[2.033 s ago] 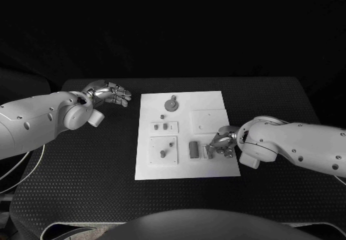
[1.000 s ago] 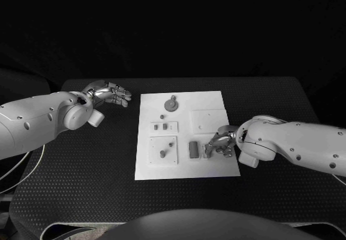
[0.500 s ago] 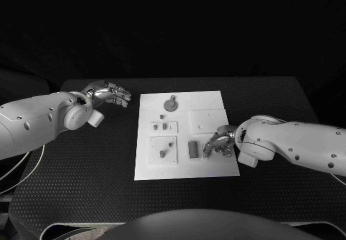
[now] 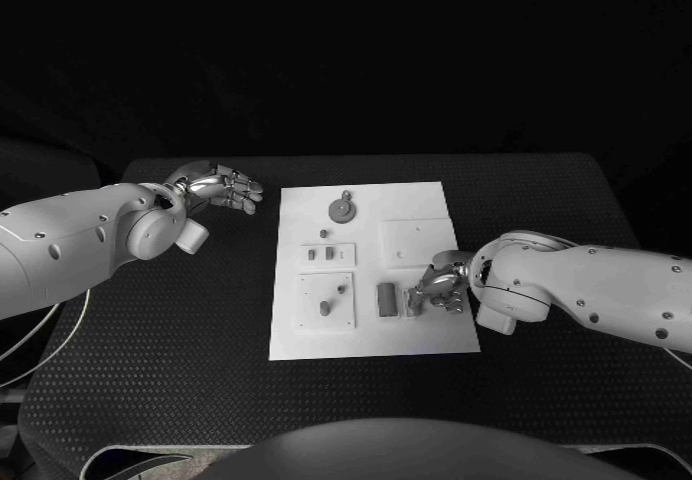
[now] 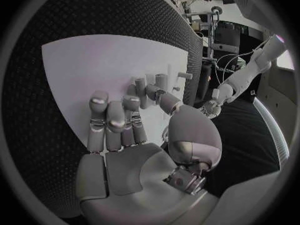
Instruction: Assemble the parts on the task board
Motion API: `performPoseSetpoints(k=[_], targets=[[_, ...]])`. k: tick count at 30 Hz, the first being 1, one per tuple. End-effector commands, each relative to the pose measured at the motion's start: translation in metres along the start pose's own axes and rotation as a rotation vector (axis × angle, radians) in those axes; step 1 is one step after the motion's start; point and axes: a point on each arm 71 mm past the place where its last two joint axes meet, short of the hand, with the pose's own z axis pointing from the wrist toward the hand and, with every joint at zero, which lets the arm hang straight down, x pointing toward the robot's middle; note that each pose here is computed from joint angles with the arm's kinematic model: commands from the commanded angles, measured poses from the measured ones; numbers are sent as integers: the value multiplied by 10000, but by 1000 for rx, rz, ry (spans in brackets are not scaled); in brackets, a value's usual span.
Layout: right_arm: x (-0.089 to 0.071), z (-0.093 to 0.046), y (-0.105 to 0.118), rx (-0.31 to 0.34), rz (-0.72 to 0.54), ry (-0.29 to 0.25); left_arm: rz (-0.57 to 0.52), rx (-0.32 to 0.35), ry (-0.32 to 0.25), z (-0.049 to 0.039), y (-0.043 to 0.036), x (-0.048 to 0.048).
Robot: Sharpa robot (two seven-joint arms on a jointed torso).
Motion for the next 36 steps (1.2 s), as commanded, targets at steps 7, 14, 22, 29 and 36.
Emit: performPoseSetpoints(k=[7, 14, 22, 29, 36], targets=[[83, 2, 61, -38, -42, 39, -5, 7, 19, 7, -15, 22], [91, -1, 73, -42, -39, 40, -5, 7, 18, 8, -14, 22], [84, -1, 68, -42, -33, 35, -5, 6, 18, 7, -13, 20], [84, -3, 69, -49, -31, 33, -4, 5, 18, 12, -13, 22], [94, -4, 79, -54, -37, 40, -4, 5, 17, 9, -9, 15]])
